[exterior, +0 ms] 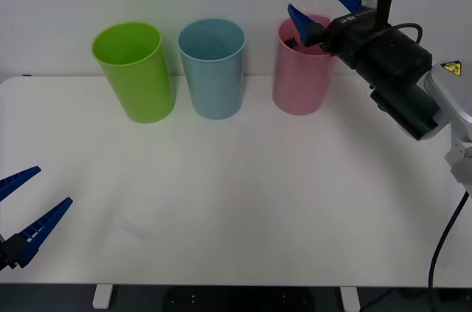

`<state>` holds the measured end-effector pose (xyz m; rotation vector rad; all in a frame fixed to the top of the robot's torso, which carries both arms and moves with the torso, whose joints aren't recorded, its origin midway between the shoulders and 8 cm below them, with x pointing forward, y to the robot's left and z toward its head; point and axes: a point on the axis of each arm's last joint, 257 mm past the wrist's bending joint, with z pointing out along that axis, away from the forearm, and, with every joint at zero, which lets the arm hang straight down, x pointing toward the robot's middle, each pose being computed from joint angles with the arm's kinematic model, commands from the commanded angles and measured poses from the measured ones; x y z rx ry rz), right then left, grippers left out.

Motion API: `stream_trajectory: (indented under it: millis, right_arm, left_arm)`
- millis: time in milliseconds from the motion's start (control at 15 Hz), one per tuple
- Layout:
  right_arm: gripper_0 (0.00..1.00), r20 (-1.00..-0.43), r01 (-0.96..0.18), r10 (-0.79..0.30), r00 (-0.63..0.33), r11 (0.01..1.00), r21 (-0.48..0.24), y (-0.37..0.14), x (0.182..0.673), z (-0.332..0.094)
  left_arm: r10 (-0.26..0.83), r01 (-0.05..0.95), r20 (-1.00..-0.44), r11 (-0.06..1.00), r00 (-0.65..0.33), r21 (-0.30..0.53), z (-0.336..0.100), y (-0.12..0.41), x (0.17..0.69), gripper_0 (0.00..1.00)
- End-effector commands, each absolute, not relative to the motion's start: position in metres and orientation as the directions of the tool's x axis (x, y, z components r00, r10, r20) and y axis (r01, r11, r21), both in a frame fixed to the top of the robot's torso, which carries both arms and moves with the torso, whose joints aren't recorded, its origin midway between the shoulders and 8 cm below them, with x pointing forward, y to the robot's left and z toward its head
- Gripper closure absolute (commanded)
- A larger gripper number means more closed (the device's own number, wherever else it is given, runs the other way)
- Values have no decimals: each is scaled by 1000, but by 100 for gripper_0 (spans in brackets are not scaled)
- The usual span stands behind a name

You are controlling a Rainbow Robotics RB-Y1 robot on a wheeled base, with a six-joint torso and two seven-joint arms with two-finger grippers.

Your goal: Grasp the object on the table and drop it into the matching bin: aluminum can to the light blue bin, PET bottle to the pink bin.

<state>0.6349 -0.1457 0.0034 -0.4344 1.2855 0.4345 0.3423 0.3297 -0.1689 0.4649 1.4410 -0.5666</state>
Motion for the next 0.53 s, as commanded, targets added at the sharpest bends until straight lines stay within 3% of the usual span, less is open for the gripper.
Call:
stream_trajectory:
  millis: [67,533]
  right_arm:
    - [0,-975,-585,77,208,808,-62,-142,609,-11]
    - [0,-983,-647,56,173,759,-70,-161,536,-56]
  left_arm:
    - [-82,618,-996,785,41,-39,-169,330,342,0]
    - [-82,618,-996,785,41,-39,-169,330,342,0]
